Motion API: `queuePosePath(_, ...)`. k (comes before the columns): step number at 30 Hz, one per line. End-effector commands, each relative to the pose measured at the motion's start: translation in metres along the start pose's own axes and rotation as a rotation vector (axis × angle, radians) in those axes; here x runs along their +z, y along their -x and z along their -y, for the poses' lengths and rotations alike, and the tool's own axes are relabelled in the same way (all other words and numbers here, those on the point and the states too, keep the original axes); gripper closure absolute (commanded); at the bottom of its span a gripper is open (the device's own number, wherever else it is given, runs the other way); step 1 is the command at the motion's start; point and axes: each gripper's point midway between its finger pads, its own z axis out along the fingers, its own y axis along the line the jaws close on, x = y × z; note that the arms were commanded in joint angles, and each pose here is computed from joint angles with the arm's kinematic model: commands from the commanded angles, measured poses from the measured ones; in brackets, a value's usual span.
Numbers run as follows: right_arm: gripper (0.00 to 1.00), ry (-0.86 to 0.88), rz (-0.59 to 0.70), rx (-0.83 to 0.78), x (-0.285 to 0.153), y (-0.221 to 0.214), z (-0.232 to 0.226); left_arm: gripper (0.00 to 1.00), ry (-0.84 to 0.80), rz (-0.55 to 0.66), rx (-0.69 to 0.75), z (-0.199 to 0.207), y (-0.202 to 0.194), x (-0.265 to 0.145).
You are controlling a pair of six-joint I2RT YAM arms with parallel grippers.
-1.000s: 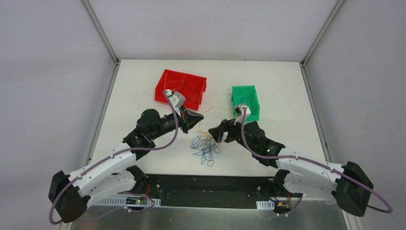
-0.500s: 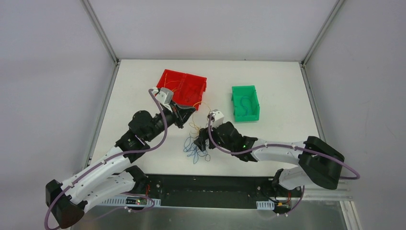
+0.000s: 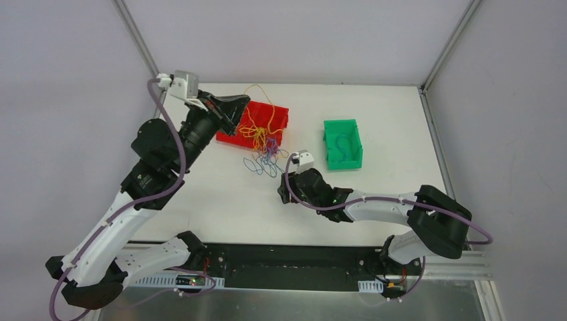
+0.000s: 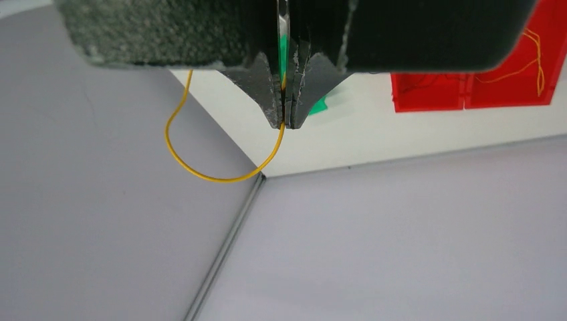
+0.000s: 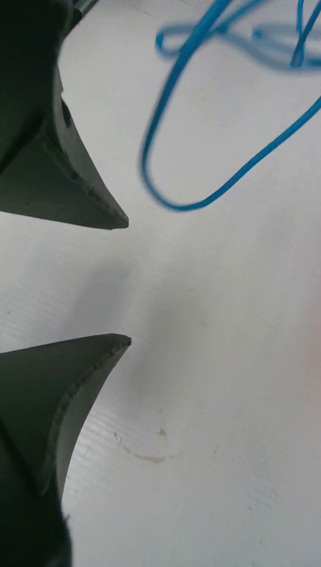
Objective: Untangle the cables
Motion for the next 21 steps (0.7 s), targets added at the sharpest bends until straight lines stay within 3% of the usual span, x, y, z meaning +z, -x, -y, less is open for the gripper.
queuePosePath(1, 0.42, -0.084, 0.097, 0.054, -0.007, 0.030, 0.008, 1.00, 0.096, 0.024, 0.056, -0.012, 0.033, -0.007)
queuePosePath(3, 0.42, -0.093, 0.116, 0.063, -0.012, 0.034, 0.011, 1.00, 0.089, 0.028, 0.051, -0.009, 0.038, -0.008)
queuePosePath(6, 0.25, -0.014, 0.166, 0.069, -0.028, 0.047, 0.002, 1.00, 0.068, 0.021, 0.040, -0.005, 0.037, -0.008)
queuePosePath(9, 0.18, 0.140, 0.224, 0.045, -0.051, 0.056, -0.016, 1.00, 0.047, -0.003, 0.029, -0.002, 0.029, -0.005)
queuePosePath(16, 0.14, 0.498, 0.359, -0.024, -0.114, 0.072, -0.058, 1.00, -0.060, -0.101, -0.040, 0.016, -0.004, -0.002)
queuePosePath(21, 0.14, 0.564, 0.360, -0.050, -0.125, 0.070, -0.066, 1.00, -0.139, -0.179, -0.129, 0.029, -0.037, 0.002)
